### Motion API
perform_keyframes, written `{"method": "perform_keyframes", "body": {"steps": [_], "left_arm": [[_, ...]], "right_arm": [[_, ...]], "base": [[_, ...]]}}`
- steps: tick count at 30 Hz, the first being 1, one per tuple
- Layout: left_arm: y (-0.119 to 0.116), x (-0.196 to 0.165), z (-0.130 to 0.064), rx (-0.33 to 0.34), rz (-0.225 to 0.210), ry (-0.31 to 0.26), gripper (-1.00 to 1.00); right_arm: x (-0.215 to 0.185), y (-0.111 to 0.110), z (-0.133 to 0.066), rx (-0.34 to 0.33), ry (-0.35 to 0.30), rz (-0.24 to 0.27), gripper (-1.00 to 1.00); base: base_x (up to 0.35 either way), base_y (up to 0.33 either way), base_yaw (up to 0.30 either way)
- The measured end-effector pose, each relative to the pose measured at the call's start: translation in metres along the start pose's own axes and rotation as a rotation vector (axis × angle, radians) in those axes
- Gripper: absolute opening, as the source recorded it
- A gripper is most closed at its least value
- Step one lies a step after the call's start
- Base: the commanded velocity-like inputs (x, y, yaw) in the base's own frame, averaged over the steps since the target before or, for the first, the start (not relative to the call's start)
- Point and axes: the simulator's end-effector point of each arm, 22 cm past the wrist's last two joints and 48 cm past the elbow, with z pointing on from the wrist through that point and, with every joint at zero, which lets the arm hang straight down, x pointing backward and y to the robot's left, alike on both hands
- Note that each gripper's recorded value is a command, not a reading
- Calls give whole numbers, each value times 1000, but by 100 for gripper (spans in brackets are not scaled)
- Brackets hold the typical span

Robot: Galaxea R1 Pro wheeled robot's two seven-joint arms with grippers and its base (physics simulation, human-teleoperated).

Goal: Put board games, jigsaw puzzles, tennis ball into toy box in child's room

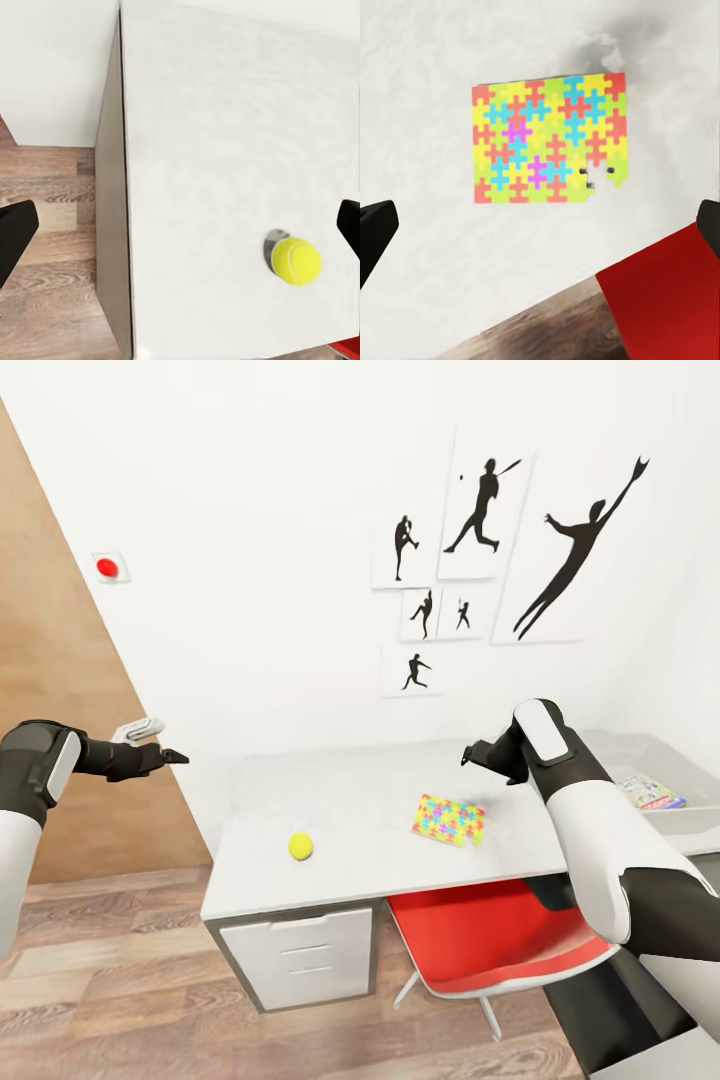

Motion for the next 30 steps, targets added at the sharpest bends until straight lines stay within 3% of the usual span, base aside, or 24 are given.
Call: {"method": "perform_keyframes", "body": {"steps": [14, 17, 22, 25, 27, 28, 30], "left_arm": [[4, 8, 14, -3, -5, 22, 100], [-1, 10, 18, 22, -7, 27, 100], [-47, 14, 24, 188, 4, 42, 100], [-101, 15, 32, 295, 68, 72, 100], [-121, 12, 35, 316, 103, 85, 100], [-148, 7, 36, 345, 152, 98, 100], [-163, 5, 38, 352, 185, 110, 100]], "right_arm": [[11, -5, 20, 17, 39, 1, 100], [13, -6, 24, 19, 44, 0, 100], [16, -6, 29, 22, 52, -1, 100], [17, -5, 32, 22, 56, -1, 100], [18, -5, 34, 23, 59, -2, 100], [19, -4, 35, 23, 61, -2, 100], [20, -4, 37, 24, 64, -2, 100]], "base": [[31, 15, 0], [0, 0, 0], [0, 0, 0], [0, 0, 0], [0, 0, 0], [0, 0, 0], [0, 0, 0]]}}
